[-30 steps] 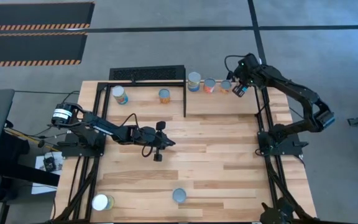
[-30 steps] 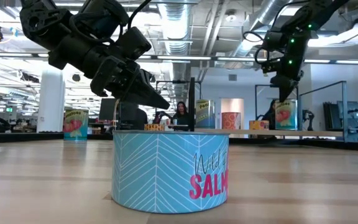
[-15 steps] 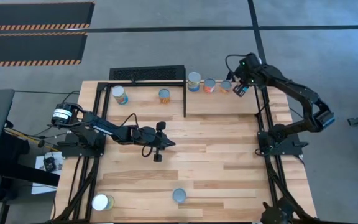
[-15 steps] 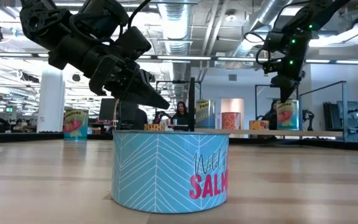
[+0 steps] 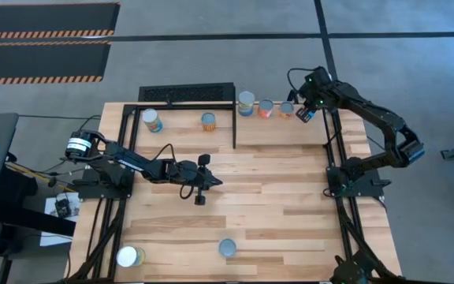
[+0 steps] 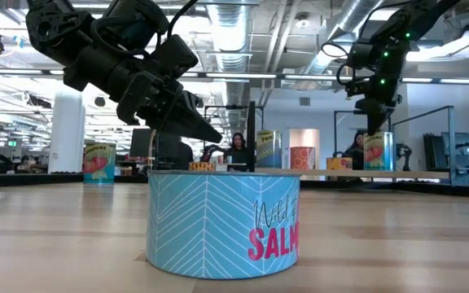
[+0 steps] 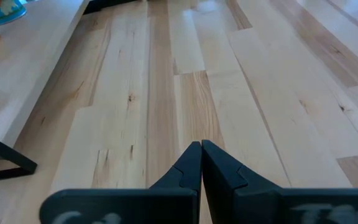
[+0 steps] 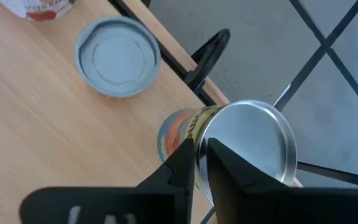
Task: Pick and place cans onto a shelf
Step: Put the top bottom canned tomatoes on the shelf, then put the yellow canned fruit on the shelf
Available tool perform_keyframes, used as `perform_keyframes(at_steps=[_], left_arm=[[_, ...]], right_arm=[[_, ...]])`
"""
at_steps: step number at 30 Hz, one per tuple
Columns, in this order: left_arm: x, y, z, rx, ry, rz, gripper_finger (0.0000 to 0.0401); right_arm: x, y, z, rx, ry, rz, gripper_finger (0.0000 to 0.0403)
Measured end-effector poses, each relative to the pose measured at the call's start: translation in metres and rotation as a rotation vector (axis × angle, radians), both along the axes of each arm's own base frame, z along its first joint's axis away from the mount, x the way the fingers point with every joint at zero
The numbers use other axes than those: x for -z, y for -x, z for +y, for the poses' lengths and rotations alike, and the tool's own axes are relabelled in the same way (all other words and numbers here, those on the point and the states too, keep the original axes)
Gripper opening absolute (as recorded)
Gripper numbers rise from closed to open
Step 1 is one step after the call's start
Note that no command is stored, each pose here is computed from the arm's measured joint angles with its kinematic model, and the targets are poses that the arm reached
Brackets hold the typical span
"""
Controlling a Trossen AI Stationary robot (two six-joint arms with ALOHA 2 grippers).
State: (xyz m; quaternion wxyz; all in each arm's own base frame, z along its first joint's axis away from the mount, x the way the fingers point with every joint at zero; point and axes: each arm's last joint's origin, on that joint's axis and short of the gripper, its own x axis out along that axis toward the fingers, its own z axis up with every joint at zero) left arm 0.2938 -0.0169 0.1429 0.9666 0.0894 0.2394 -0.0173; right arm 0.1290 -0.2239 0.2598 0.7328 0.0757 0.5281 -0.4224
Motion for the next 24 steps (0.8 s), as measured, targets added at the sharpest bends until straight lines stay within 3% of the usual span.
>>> perform_keyframes(at_steps=[9, 14, 18, 24], left_arm=[[0.0, 0.0, 0.0, 0.0, 0.0, 0.0, 0.0002], [0.001, 0.001, 0.0, 0.007, -0.015, 0.016, 0.0002], [0.001, 0.001, 0.0, 0.019, -0.013, 0.011, 0.0002], [0.0, 0.0, -0.001, 0.05, 0.004, 0.006, 0.0002]], right_arm=[[-0.007, -0.001, 0.0, -0.003, 0.055, -0.03, 0.0094], [-0.028, -0.001, 0.024, -0.075, 0.123, -0.064, 0.0067], [-0.042, -0.002, 0.055, -0.204, 0.197, -0.264, 0.0012], [-0.035, -0.006, 0.101, -0.372, 0.348, -0.587, 0.001]])
